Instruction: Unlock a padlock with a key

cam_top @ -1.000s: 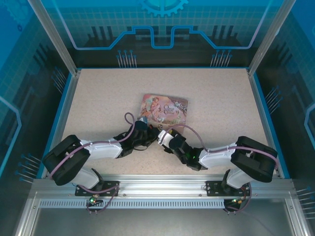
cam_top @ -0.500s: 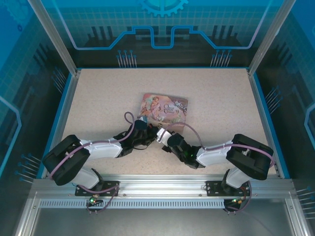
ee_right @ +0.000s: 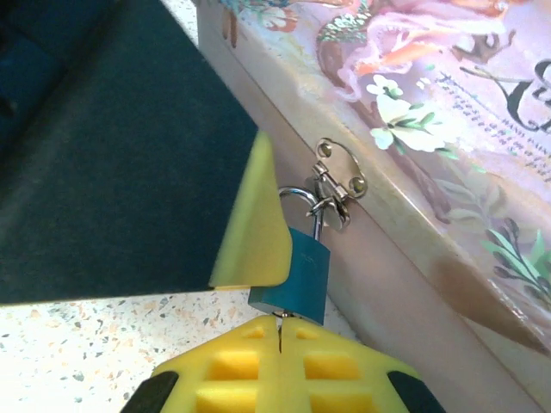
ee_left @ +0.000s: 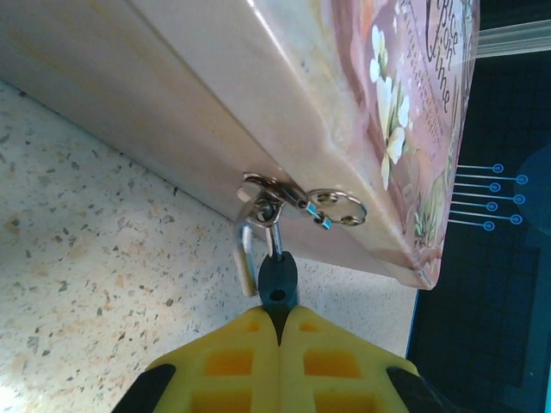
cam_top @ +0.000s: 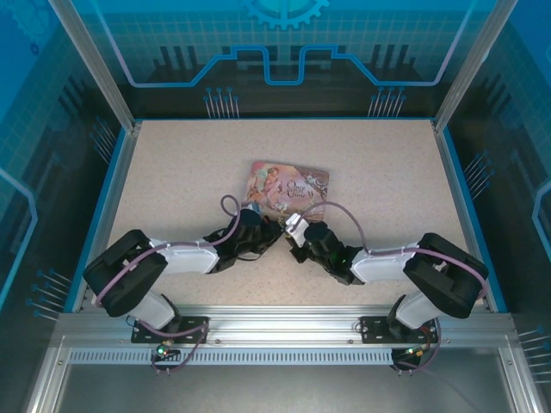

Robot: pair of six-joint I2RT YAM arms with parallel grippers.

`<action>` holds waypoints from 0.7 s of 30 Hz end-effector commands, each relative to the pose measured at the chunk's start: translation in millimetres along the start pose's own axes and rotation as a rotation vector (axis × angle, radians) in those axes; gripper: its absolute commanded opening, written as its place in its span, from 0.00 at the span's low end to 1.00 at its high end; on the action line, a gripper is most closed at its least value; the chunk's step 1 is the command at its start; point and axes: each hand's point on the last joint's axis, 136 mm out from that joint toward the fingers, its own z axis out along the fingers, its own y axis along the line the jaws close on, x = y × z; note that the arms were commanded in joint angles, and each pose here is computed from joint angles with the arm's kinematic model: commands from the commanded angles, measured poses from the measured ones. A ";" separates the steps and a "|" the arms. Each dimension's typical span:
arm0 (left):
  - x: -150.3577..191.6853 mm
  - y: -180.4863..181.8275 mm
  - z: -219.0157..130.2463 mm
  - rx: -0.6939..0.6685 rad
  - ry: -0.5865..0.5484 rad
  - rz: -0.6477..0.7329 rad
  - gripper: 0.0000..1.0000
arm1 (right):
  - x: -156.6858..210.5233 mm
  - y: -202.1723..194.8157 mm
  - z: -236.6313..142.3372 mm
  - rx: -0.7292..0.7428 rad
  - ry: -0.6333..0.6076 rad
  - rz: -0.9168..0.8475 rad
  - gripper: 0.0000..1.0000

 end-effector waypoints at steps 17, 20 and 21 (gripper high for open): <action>-4.4 -5.6 -0.8 0.009 -0.017 0.036 0.00 | 15.7 -13.3 -14.4 -0.115 0.020 0.210 0.40; -6.3 3.6 -4.1 -0.018 -0.024 0.044 0.00 | 15.8 -18.2 -26.6 -0.108 0.016 0.224 0.50; -6.5 7.1 -4.8 -0.027 -0.027 0.045 0.00 | 15.0 -19.4 -30.4 -0.111 0.017 0.228 0.53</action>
